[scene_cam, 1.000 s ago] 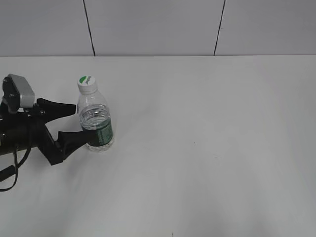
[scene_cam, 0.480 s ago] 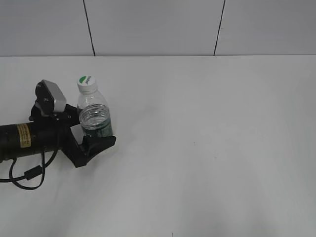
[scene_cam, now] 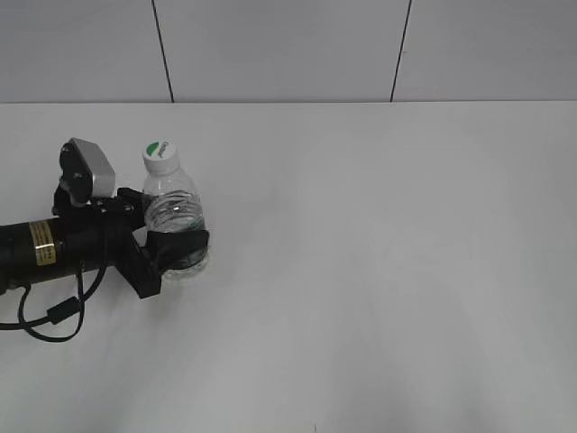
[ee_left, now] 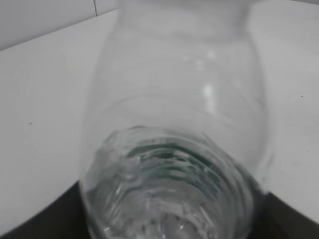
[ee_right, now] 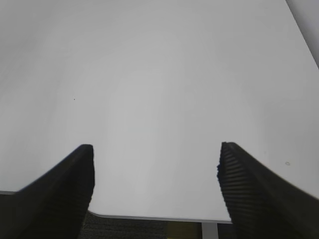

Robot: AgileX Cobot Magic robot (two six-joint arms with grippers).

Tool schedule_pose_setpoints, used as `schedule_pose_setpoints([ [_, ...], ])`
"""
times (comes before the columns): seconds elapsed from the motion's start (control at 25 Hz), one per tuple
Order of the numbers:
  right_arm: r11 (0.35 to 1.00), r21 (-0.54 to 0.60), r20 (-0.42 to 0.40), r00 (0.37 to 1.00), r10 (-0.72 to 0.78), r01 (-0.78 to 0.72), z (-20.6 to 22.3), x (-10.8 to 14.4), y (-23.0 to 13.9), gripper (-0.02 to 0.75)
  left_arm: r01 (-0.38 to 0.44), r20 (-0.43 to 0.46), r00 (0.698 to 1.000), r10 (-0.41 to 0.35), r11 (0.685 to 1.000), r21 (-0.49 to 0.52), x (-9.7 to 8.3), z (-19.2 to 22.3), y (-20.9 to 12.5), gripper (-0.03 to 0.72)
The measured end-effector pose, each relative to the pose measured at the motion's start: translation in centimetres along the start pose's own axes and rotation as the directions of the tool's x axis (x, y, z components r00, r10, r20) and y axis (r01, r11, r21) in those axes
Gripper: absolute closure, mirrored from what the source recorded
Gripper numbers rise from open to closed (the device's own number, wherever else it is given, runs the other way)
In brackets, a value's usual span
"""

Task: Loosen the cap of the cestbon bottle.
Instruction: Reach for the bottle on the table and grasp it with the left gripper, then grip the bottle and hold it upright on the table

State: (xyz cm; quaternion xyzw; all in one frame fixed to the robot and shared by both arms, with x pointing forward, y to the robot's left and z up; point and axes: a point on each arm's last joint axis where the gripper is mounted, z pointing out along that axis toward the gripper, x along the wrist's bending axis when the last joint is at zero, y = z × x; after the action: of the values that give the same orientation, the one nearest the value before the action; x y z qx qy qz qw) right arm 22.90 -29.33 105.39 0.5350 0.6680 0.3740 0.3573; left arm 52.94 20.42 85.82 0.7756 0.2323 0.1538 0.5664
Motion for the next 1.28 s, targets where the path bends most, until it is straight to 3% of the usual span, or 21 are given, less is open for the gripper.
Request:
schedule_pose_setpoints([
  [0.04,1.0,0.0,0.0,1.0,0.0,0.0,0.0,0.0,0.0,0.15,-0.002,0.004,1.0,0.002,1.0,-0.002,0.0,0.0,0.0,0.289],
  [0.64,1.0,-0.006,0.001,1.0,0.0,0.0,-0.4,-0.1,0.9,0.15,-0.075,0.171,0.983,0.073,0.997,0.007,-1.5,-0.1,-0.2,0.282],
  [1.0,0.995,0.103,-0.01,1.0,0.011,-0.009,1.8,-0.8,5.1,0.15,-0.058,0.186,0.981,0.054,0.998,0.02,-0.9,0.9,0.5,0.282],
  [1.28,0.974,0.225,-0.024,1.0,0.02,-0.014,4.4,-1.4,9.0,0.15,-0.131,0.266,0.956,0.127,0.991,-0.003,-2.3,3.9,2.4,0.282],
])
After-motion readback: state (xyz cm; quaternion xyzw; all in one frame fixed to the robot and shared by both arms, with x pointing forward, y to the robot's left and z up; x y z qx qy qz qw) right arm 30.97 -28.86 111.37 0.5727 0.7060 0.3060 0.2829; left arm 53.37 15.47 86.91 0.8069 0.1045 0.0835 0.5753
